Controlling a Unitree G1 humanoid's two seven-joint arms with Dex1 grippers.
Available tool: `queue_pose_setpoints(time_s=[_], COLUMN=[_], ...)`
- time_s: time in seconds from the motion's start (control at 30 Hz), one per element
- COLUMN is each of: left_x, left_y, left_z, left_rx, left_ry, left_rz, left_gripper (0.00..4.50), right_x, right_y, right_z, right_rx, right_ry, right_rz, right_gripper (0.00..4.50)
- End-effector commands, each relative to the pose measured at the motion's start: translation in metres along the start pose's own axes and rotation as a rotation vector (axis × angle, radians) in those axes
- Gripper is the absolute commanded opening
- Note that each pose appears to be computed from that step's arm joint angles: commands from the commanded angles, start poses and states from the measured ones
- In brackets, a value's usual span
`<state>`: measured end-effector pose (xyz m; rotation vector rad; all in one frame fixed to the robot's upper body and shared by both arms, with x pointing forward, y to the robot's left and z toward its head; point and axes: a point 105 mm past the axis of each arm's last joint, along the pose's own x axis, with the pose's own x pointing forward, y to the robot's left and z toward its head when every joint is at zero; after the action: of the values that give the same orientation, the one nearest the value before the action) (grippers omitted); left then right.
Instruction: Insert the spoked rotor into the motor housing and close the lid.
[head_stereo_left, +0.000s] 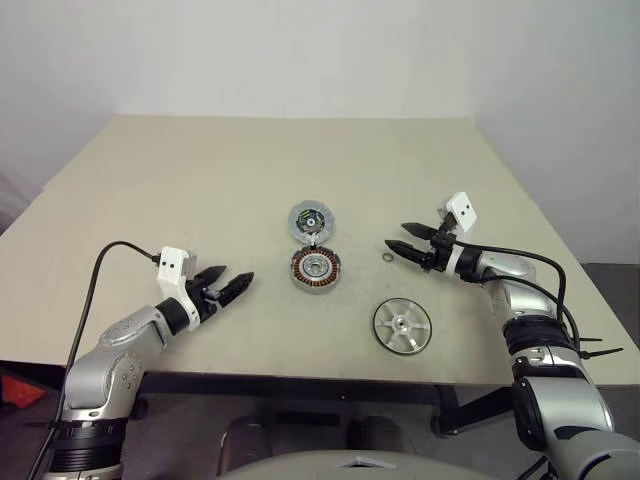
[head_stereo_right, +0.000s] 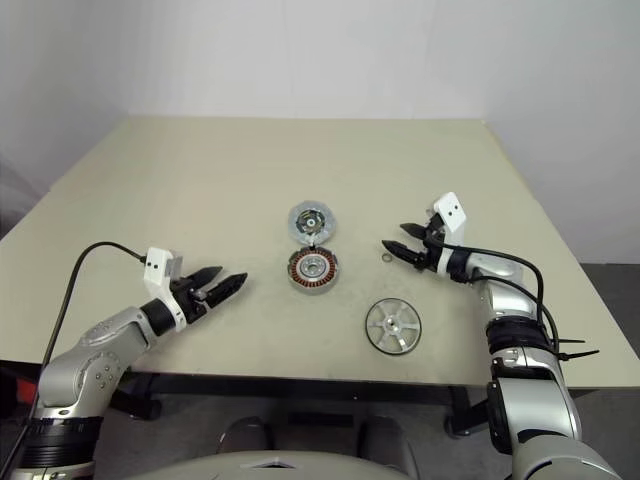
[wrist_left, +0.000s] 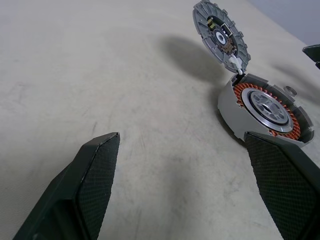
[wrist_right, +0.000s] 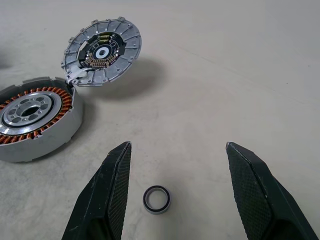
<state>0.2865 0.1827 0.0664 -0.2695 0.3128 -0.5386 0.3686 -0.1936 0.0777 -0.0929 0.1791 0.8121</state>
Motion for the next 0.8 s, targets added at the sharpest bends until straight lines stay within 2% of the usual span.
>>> queue_pose_setpoints(time_s=[0.03, 0.33, 0.57, 0.8], left_x=[0.002, 0.0, 0.001, 0.002], left_y=[-0.007, -0.005, -0.005, -0.004], left_z=[0.012, 0.011, 0.009, 0.01], left_rx=[0.024, 0.021, 0.024, 0.028], left_ry=[-0.035, -0.033, -0.026, -0.027], left_rz=[-0.031, -0.022, -0.018, -0.018], left_gripper=[4.21, 4.21, 4.21, 4.21], right_x=[-0.001, -0.007, -0.013, -0.009], right_y=[-0.004, -0.003, -0.007, 0.002], right_z=[0.021, 0.006, -0.007, -0.02], right_rx=[-0.061, -0.094, -0.212, -0.296], right_ry=[-0.039, 0.034, 0.122, 0.193], right_rz=[0.003, 0.02, 0.03, 0.082], right_gripper=[3.39, 3.39, 3.39, 3.39])
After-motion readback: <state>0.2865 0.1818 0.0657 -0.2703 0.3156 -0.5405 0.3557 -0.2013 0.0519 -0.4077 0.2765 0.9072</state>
